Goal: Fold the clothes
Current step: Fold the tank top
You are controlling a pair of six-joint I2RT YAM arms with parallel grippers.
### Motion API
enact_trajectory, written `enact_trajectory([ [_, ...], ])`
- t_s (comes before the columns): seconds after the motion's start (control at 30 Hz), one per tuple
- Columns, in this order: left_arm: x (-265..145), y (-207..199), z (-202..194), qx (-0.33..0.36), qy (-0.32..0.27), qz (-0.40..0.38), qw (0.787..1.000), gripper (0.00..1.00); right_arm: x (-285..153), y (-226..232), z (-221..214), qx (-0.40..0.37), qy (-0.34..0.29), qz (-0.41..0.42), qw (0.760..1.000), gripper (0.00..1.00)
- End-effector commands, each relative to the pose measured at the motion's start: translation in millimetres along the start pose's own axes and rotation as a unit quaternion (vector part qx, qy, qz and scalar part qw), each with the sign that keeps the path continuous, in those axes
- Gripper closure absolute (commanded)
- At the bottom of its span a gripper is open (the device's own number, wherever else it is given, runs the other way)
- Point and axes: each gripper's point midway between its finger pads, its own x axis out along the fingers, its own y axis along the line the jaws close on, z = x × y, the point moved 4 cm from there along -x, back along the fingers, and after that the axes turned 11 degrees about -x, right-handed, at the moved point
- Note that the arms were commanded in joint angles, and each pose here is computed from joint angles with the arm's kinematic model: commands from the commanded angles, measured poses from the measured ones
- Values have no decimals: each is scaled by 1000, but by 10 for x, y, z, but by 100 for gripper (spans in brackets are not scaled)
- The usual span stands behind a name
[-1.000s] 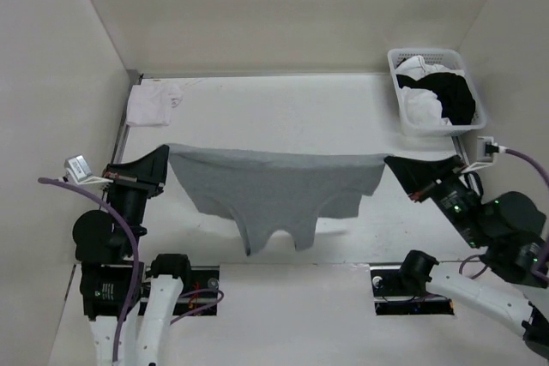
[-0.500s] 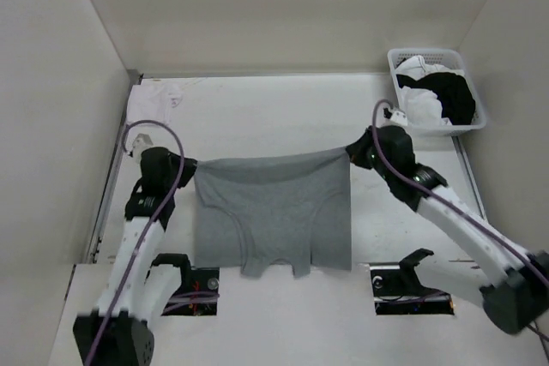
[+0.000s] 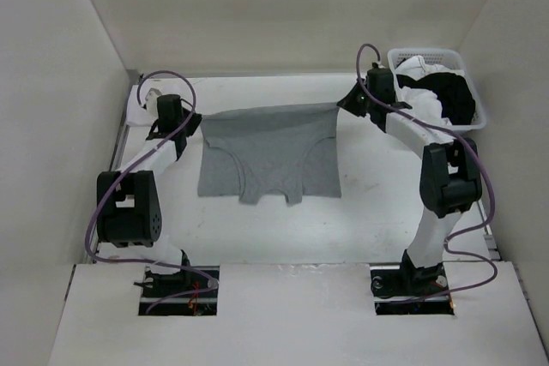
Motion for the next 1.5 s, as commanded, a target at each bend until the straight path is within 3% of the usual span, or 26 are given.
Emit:
enact_trajectory([
  [0.0, -185, -407, 196, -12, -29, -77, 997, 99, -152, 183, 312, -19, -43, 39, 998, 98],
  [0.4, -926, 321, -46, -27, -14, -94, 995, 98, -838, 71, -609, -16, -47, 13, 999, 98],
  [0.83, -1423, 1494, -494, -28, 18, -52, 998, 95, -1052, -459, -1625, 12, 24, -50, 998, 97],
  [0.93, -1478, 1667, -527, -20, 18, -35, 999, 82, -1104, -496, -1744, 16, 29, -58, 998, 82],
  [1.0, -1526, 1648, -503, -9, 18, -38, 999, 72, -1139, -488, -1706, 15, 18, -56, 998, 65],
  [1.07, -1594, 1509, -436, -8, 11, -53, 999, 71, -1148, -457, -1595, 15, 1, -49, 999, 53],
  [1.2, -1687, 1095, -459, -14, 14, -101, 995, 71, -1031, -451, -1363, 4, -8, -51, 999, 41],
  [1.47, -1443, 600, -1424, 69, 106, -117, 985, 67, -767, -485, -1322, 14, 27, -41, 999, 42],
])
